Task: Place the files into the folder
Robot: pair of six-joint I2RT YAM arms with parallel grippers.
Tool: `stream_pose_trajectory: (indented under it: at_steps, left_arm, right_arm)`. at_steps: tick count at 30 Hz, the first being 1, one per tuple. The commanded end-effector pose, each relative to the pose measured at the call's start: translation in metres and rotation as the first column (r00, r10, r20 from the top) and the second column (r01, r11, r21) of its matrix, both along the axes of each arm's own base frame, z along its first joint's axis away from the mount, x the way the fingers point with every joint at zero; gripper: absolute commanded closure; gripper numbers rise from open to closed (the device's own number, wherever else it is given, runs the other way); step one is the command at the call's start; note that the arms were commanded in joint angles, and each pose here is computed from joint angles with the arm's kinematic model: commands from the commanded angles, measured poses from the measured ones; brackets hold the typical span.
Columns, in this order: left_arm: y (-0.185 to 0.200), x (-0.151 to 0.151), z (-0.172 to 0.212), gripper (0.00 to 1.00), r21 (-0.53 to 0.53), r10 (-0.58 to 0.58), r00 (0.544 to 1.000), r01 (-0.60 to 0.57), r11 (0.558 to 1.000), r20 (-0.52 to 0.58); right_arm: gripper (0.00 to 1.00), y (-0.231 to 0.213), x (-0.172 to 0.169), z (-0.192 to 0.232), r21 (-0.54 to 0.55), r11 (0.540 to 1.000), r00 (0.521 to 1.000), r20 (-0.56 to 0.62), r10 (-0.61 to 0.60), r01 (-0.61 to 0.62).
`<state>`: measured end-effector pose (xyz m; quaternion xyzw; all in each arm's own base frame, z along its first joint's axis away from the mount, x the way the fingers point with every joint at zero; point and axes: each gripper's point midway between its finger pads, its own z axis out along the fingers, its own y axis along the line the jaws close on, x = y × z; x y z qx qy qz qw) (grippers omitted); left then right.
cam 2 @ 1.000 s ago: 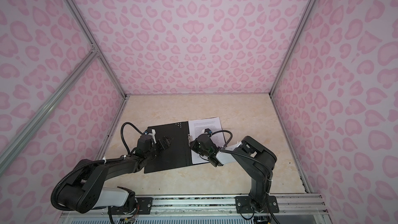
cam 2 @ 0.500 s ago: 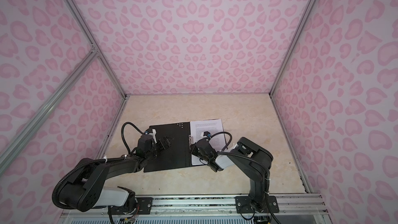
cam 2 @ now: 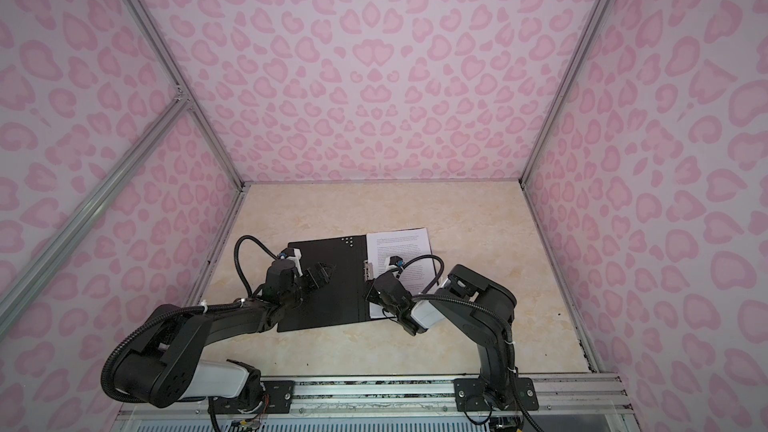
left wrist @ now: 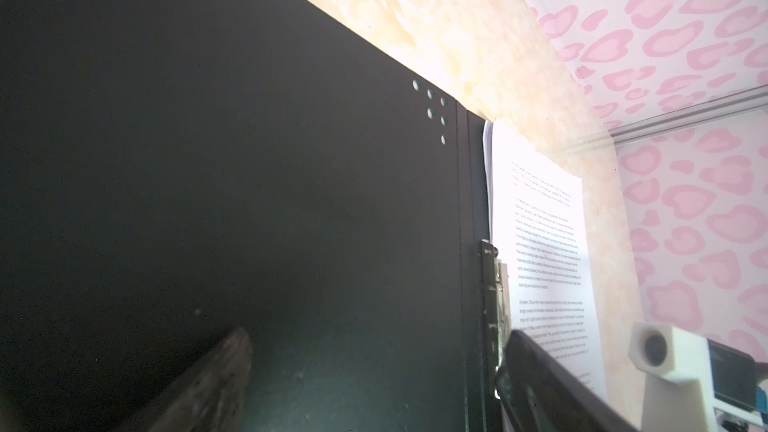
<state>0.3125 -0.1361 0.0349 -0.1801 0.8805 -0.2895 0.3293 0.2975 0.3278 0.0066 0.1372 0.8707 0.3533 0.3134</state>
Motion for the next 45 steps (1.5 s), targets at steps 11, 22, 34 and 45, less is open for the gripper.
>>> stream_pose_trajectory:
  at_steps: [11, 22, 34, 45]
  left_arm:
    - [0.020, -0.058, -0.060, 0.02, 0.097, 0.041, 0.946, -0.010, 0.995, -0.322]
    - [0.018, -0.058, -0.059, 0.02, 0.088, 0.031, 0.946, -0.003, 0.996, -0.323]
    - [-0.005, -0.051, -0.041, 0.03, 0.011, -0.103, 0.958, 0.110, 0.994, -0.269]
    - [-0.048, -0.052, 0.030, 0.03, -0.160, -0.325, 0.946, 0.318, 0.934, -0.017]
  right_arm:
    - [1.00, 0.003, -0.026, -0.027, -0.152, 0.977, 0.982, -0.137, 0.128, -0.149]
    - [0.98, 0.022, -0.022, -0.006, -0.084, 0.979, 0.978, -0.108, 0.177, -0.187]
    - [0.58, 0.034, -0.006, 0.048, -0.084, 0.970, 0.974, -0.019, 0.227, -0.228]
    - [0.39, -0.049, 0.007, 0.094, -0.221, 0.940, 0.964, 0.001, 0.265, -0.258]
